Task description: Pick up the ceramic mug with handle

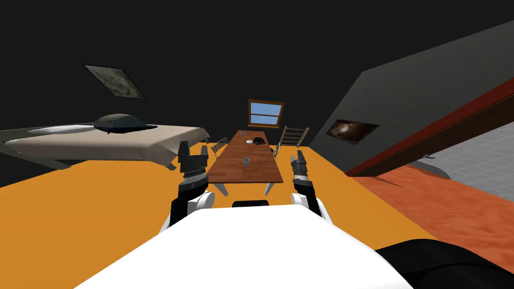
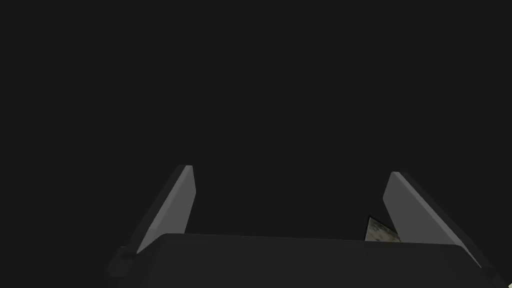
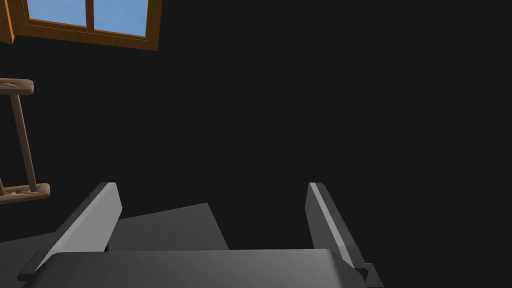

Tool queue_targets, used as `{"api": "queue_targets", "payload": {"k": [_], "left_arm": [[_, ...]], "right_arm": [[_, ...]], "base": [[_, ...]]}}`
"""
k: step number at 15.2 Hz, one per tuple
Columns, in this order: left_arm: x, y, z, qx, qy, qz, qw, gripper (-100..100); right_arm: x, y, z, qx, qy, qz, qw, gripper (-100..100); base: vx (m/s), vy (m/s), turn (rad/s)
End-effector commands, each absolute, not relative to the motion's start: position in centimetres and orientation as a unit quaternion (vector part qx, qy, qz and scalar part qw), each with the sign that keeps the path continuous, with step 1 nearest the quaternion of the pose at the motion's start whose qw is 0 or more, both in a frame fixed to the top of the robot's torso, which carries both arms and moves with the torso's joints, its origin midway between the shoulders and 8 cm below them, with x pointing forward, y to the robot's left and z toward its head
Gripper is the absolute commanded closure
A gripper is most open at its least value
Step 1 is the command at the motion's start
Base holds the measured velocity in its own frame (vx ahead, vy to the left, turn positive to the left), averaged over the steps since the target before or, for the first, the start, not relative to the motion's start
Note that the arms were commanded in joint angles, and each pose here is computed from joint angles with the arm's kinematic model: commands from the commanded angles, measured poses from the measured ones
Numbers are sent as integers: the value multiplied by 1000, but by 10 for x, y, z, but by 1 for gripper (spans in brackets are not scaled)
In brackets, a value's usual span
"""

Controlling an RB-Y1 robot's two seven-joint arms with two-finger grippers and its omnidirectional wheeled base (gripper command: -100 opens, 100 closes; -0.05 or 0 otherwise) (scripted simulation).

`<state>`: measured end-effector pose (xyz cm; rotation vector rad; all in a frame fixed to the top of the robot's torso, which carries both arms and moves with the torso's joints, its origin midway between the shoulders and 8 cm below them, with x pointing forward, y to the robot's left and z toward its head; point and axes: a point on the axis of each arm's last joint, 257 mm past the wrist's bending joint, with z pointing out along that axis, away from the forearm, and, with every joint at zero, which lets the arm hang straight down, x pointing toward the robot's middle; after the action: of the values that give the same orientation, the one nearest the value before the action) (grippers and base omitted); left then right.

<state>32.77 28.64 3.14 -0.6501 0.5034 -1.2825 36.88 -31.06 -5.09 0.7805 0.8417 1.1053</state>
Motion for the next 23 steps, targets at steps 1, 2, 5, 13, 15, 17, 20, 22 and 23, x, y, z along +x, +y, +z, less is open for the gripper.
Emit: {"api": "queue_targets", "payload": {"k": [1,2,5,13,15,17,20,22,23], "left_arm": [[333,285,26,-289,250,-579,720,-100],[337,285,21,-290,265,-577,717,-100],[350,289,5,-293,304,-566,708,-100],[381,316,-41,-328,383,-526,685,-100],[388,328,-54,-342,401,-512,679,-100],[391,329,-60,-349,408,-507,674,-100],[398,342,-76,-368,427,-490,666,-100],[404,358,-93,-388,444,-470,656,-100],[407,373,-103,-401,452,-456,653,-100]], "right_arm": [[369,-311,-51,350,378,496,699,0],[369,-311,-51,350,378,496,699,0],[369,-311,-51,350,378,496,699,0],[369,-311,-51,350,378,496,699,0],[369,-311,-51,350,378,496,699,0],[369,-311,-51,350,378,496,699,0],[369,-311,-51,350,378,496,699,0],[369,-311,-51,350,378,496,699,0],[369,-311,-51,350,378,496,699,0]], "base": [[-3,-4,-64],[-7,-8,-147],[-10,-7,-129],[-15,-10,-167],[-13,-12,-216],[-14,-7,-151],[-12,-13,-148],[-11,-14,-217],[-16,-19,-282]]}}
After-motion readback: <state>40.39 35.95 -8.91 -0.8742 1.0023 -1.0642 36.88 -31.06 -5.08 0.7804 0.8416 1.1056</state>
